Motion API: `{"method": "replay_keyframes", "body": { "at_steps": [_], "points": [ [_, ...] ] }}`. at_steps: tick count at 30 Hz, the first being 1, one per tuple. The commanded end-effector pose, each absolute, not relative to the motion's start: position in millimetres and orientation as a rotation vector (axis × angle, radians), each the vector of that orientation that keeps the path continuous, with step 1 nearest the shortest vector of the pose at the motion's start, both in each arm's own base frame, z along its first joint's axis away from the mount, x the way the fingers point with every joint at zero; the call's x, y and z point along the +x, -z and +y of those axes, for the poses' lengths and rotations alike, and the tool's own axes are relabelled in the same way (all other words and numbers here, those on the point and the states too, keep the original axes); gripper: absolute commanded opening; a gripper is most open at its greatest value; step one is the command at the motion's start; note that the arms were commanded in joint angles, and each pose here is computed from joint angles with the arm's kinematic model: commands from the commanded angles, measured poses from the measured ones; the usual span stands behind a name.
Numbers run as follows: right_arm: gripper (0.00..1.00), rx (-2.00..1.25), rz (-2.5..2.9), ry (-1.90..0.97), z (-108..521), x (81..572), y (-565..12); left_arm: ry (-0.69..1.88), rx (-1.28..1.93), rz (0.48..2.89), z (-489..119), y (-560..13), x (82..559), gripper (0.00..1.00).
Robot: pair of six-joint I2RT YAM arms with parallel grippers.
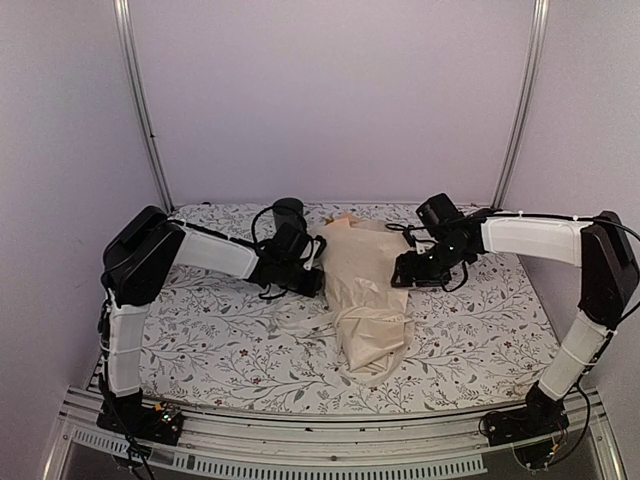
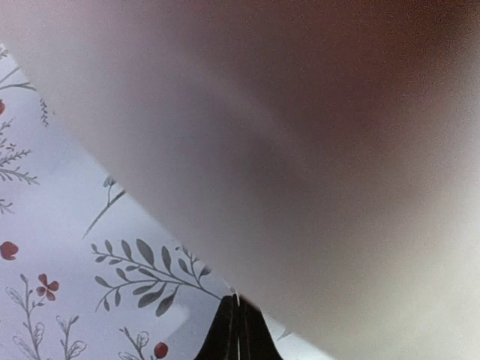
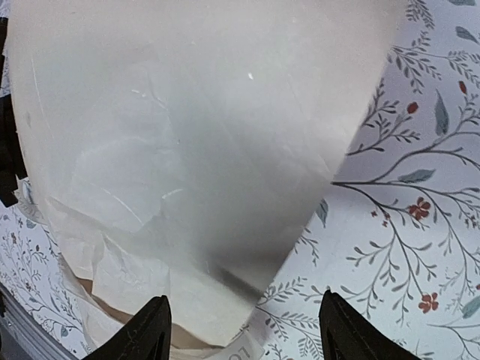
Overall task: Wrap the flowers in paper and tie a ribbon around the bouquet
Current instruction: Cross the half-tied ribbon over the folded bouquet.
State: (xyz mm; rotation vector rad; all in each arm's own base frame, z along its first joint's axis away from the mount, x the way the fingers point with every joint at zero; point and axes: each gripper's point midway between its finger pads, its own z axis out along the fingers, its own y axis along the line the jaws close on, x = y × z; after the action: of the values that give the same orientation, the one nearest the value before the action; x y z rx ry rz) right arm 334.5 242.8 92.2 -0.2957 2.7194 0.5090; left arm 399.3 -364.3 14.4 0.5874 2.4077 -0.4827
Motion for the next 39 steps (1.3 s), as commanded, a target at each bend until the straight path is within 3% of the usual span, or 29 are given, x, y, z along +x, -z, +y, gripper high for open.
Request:
{"method": "replay_keyframes", "body": {
  "at_steps": [1,5,8,10,15,26,32,39],
  "points": [
    [0.68,-0.262,2.685,-0.206,218,316,-118,0.458,0.586,2.38,-357,-32,404,0.0],
    [0.6,-0.408,2.568,-0.114,254,284,-147,0.46,0.581,2.377,-356,-32,405,0.0],
    [0.53,-0.696,2.551,-0.357,320,233,-145,0.458,0.579,2.379,-355,-32,405,0.0],
    [0.52,-0.894,2.547,-0.515,364,193,-134,0.457,0.578,2.379,-354,-32,405,0.0],
    [0.55,-1.099,2.646,-0.456,407,138,-80,0.438,0.569,2.38,-346,-33,406,0.0],
    [0.55,-1.094,2.748,-0.29,407,136,-35,0.447,0.567,2.372,-340,-36,403,0.0],
    [0.51,-1.132,2.669,-0.437,423,132,-73,0.438,0.572,2.37,-339,-36,404,0.0],
    [0.52,-0.988,2.687,-0.22,400,160,-62,0.44,0.564,2.367,-336,-38,406,0.0]
  ]
}}
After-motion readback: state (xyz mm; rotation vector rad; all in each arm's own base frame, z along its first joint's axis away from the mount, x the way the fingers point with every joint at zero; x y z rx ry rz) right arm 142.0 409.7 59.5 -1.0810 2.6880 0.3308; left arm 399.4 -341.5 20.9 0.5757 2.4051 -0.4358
